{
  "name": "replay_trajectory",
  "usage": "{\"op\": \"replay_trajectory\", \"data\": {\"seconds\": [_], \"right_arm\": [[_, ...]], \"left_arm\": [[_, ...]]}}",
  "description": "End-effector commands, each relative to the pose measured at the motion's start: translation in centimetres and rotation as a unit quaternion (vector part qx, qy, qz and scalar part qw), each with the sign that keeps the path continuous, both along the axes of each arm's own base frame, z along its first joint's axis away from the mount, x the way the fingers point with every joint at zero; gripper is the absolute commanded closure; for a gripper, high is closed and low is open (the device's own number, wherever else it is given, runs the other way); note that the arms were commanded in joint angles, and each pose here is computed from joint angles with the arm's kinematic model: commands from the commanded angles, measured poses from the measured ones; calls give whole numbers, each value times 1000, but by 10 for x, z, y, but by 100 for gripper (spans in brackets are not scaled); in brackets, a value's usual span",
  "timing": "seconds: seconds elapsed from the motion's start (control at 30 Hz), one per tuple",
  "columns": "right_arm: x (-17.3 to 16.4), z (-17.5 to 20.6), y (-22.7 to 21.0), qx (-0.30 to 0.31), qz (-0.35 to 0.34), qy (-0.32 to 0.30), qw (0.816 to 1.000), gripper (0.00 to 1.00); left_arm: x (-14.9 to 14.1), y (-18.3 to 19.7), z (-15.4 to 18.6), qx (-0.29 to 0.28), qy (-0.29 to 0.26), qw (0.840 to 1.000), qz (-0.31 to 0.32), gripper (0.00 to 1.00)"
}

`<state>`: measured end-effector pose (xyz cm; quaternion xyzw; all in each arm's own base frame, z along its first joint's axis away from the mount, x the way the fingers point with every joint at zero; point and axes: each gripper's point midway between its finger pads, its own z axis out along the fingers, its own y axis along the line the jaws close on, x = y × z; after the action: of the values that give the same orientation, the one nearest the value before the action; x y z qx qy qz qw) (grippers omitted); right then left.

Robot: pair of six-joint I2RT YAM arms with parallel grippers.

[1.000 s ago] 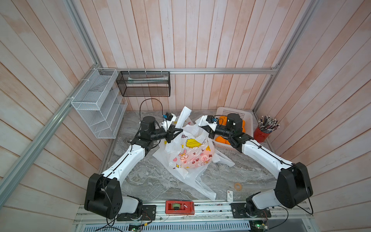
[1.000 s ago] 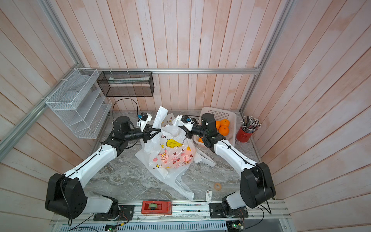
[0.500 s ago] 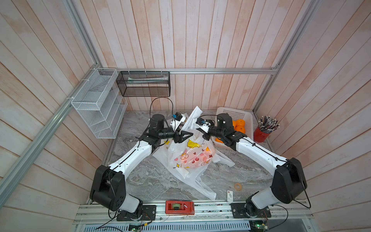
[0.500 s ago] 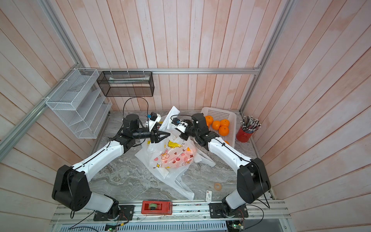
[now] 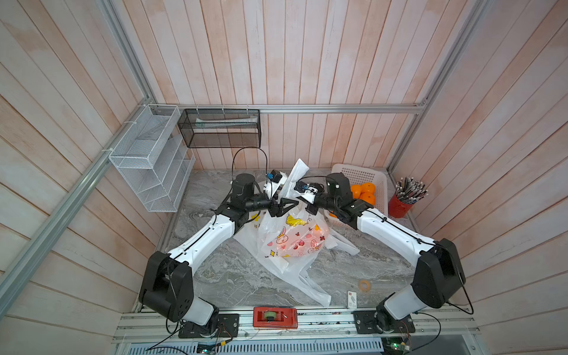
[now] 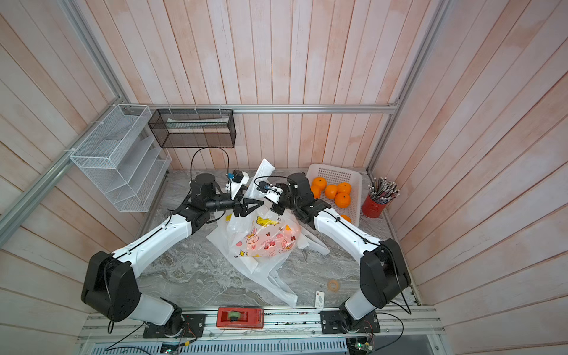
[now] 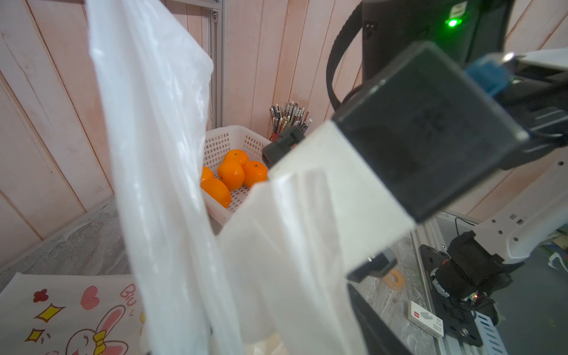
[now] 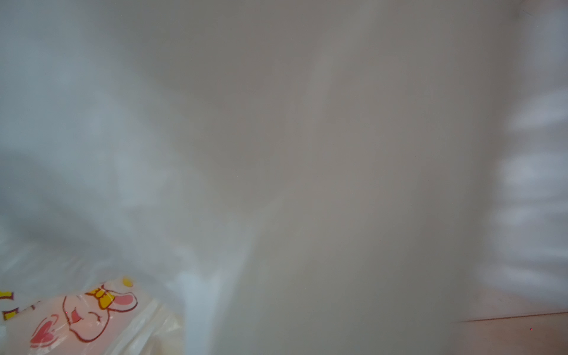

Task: Place the oranges into plastic bags & tie knots
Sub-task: Tie the plastic bag at the center of the board.

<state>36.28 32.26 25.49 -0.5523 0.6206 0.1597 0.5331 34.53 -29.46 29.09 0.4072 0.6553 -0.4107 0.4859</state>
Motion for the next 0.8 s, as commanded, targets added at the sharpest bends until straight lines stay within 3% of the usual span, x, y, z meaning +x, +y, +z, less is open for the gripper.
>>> {"op": "replay_trajectory", "data": {"seconds": [0.0, 0.33, 0.47, 0.57, 0.77], "right_arm": [[-4, -4, 4, -11, 7, 3, 1000, 100], [-9, -12, 6, -22, 14, 11, 1000, 100], [-10, -9, 1, -28, 11, 8, 1000, 92], [-15, -3, -5, -27, 14, 7, 1000, 78], [-36, 29, -29, 18, 41, 16, 999, 35]], "left_arm": [[7, -3, 11, -9, -13, 1000, 6, 41], [7, -4, 10, -9, -9, 1000, 8, 73], [6, -3, 9, -9, -10, 1000, 6, 91], [3, -3, 9, -8, -15, 1000, 3, 100], [-2, 2, 9, -4, -35, 999, 2, 100]]}}
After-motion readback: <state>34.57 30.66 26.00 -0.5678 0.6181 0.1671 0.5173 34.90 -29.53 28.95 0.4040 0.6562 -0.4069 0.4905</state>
